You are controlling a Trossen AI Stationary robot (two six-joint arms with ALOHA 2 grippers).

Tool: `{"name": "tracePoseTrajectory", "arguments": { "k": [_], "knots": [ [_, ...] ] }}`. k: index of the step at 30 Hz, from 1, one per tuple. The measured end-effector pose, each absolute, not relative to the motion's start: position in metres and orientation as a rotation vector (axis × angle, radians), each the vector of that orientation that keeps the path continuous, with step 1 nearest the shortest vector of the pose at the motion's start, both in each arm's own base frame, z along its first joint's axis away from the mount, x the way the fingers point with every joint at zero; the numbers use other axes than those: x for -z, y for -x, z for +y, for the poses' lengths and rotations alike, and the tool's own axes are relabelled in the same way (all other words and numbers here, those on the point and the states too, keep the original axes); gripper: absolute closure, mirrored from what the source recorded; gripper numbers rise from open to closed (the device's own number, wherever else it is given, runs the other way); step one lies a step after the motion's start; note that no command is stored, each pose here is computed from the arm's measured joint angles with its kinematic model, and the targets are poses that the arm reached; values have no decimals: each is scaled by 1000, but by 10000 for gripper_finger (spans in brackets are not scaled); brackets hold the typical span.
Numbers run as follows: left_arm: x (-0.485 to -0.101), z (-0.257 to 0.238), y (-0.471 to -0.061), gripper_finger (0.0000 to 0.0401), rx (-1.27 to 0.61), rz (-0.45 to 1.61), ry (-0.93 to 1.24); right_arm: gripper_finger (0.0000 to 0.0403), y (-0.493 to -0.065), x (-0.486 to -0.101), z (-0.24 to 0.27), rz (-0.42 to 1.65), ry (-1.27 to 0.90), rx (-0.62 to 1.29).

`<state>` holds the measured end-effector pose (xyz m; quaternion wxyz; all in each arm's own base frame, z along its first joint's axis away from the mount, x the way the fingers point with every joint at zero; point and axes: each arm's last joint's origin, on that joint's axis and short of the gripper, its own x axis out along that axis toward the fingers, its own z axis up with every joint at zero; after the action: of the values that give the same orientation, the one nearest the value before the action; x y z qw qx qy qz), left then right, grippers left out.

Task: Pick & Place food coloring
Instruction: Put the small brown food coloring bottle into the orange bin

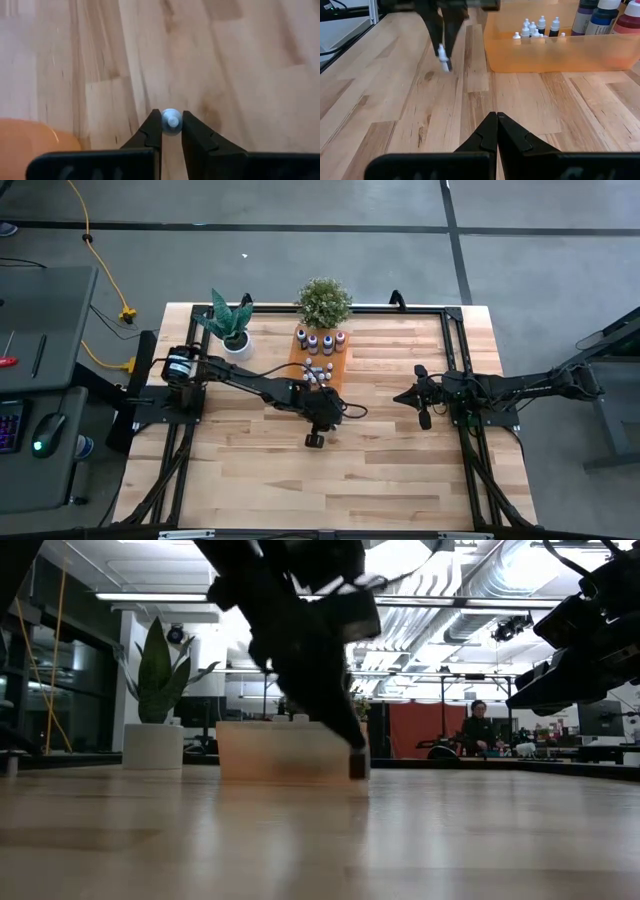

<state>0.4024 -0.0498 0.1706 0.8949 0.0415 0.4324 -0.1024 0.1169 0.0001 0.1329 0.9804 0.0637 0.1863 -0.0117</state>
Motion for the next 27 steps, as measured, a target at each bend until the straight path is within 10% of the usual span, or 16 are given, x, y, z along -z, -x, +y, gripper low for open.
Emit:
{"name": "tracePoseTrajectory", "arguments": {
  "k": [19,27],
  "knots": [
    [-285,-50,-331,368,281,903,-26,402,-117,-133,0,371,-128,25],
    [-290,-44,-311,368,-44,1027,297,402,-117,-133,0,371,-128,25]
  ]
}}
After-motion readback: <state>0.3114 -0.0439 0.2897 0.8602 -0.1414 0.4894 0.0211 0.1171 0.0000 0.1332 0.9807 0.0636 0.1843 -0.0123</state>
